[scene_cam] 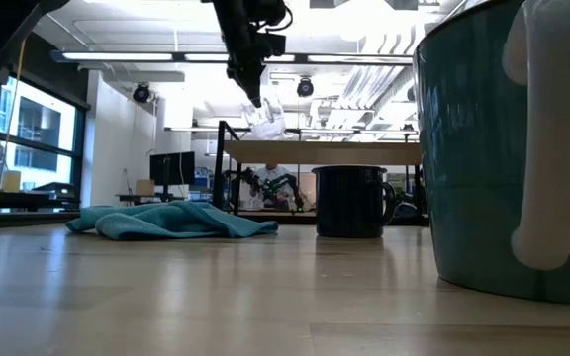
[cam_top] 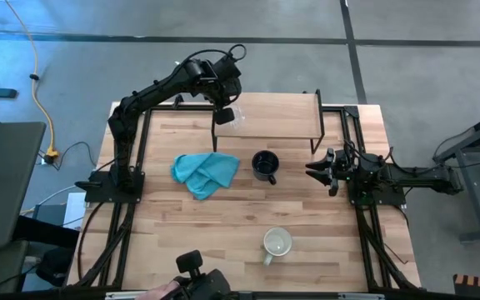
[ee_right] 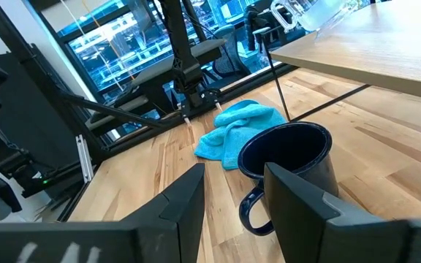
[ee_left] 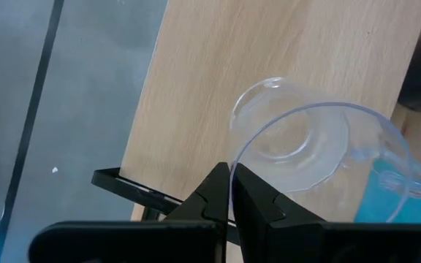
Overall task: Stack small to large cups/mugs on shelf
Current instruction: Put the transparent mug on the shelf
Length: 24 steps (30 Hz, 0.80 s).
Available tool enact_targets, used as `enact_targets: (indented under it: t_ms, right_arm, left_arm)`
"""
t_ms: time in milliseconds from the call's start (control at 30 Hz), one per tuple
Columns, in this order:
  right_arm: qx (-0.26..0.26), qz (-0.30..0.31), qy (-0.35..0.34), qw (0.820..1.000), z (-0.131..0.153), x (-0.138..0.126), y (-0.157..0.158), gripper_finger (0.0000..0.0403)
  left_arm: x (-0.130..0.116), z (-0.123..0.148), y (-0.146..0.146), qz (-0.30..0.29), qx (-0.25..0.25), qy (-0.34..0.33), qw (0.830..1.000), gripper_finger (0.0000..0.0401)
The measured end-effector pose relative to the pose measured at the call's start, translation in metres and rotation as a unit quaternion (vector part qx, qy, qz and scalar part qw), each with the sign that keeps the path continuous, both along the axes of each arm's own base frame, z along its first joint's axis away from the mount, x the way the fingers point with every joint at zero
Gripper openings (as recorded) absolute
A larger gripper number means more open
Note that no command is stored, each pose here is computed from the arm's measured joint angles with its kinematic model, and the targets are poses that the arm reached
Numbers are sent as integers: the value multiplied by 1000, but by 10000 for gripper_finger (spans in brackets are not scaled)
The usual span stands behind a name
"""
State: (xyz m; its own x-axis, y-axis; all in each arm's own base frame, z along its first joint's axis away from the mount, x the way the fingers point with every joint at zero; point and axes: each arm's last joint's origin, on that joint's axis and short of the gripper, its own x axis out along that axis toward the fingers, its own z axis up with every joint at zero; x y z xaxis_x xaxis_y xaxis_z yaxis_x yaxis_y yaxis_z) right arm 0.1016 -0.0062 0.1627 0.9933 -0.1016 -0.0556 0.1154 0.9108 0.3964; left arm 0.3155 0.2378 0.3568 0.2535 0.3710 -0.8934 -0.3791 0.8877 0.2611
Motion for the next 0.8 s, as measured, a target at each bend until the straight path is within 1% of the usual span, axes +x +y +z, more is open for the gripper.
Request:
enact_targets:
  t_ms: [800]
  right_arm:
    - [0,0,0,1000,0,0,0,134]
  left_arm:
    - [0,0,1,3,7,1,1000,8]
